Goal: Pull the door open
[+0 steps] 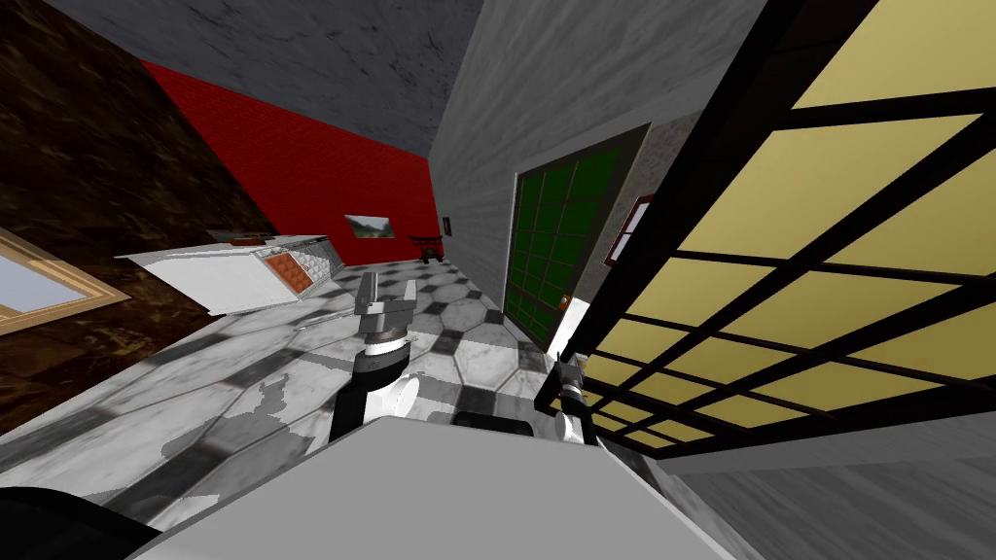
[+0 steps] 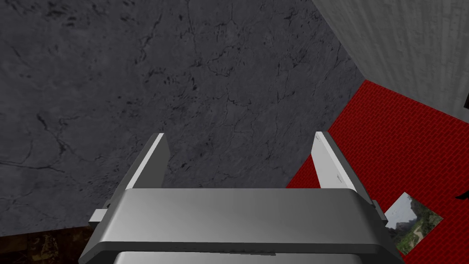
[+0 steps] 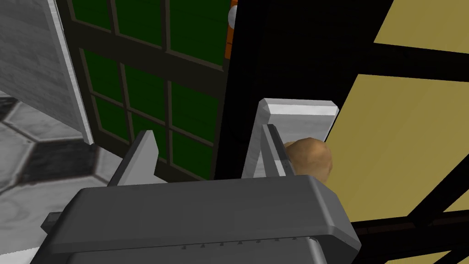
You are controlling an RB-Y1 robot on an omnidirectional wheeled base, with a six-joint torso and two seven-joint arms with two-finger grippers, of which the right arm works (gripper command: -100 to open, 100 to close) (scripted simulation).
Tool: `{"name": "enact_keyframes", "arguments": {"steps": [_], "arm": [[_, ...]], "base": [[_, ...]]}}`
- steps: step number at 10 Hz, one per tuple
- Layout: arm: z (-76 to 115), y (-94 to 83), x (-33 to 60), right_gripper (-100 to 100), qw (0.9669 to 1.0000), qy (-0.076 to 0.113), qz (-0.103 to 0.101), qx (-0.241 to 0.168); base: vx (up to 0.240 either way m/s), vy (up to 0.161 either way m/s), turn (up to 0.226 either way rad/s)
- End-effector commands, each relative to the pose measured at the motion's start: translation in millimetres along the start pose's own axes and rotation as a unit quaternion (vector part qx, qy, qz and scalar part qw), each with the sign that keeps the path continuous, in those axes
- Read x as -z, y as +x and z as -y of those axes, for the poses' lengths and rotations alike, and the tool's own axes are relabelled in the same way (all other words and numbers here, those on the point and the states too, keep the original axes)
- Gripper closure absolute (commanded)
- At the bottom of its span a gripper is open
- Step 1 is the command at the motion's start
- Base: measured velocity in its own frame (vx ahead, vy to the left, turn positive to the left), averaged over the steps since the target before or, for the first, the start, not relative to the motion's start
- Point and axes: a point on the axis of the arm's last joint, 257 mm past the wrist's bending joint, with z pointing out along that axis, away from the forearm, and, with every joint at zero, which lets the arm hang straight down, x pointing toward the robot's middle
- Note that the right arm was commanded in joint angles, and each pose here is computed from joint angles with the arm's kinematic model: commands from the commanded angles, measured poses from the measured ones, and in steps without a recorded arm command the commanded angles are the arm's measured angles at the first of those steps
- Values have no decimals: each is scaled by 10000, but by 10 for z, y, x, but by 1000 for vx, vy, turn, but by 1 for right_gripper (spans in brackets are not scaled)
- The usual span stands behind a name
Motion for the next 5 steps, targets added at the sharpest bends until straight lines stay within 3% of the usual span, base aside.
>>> {"name": "enact_keyframes", "arguments": {"steps": [1, 5], "arm": [[-127, -68, 15, -100, 9997, -113, 75, -205], [-95, -53, -2, -100, 9973, -156, 78, -719]], "base": [[-74, -14, 67], [-71, -20, 59]]}}
